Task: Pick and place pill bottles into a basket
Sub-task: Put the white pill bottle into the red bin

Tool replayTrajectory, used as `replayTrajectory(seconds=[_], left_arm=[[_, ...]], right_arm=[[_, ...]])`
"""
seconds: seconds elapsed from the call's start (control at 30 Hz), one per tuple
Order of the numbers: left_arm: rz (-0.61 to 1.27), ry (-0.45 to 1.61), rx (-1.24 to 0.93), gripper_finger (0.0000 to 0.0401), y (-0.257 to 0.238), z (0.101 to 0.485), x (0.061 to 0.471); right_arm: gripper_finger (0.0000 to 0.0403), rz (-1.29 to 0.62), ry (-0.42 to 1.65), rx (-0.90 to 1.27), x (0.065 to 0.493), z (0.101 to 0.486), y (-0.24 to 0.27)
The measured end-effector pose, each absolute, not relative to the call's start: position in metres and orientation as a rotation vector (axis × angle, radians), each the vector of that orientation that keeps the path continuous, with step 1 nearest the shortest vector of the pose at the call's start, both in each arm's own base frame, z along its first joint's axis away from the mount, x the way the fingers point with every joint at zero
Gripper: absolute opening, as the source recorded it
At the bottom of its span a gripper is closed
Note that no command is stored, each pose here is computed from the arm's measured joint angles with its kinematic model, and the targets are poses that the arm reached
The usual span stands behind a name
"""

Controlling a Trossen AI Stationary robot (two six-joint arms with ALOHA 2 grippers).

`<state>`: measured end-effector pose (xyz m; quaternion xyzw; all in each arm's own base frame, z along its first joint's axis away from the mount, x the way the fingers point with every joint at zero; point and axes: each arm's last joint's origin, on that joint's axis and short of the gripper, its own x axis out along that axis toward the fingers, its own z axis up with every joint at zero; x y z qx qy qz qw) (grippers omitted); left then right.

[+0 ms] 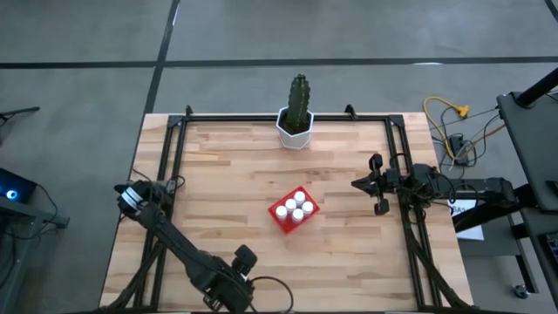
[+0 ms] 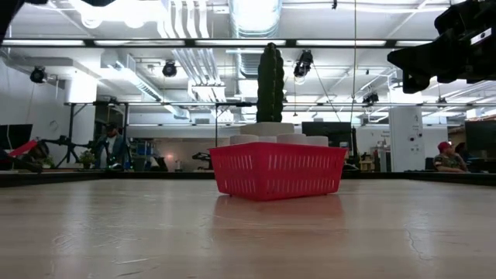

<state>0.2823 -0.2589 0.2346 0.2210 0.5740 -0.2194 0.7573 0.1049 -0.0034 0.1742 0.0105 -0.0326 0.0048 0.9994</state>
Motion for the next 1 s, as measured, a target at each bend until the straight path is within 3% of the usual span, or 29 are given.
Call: replayTrajectory(seconds=[1.0], left_arm=[[-0.467,1.258,0.475,0.0215,-0.261,0.203,0.292]], right_arm=[[0.0013,0.011,-0.065,0.02,0.105,0.174,-0.003]])
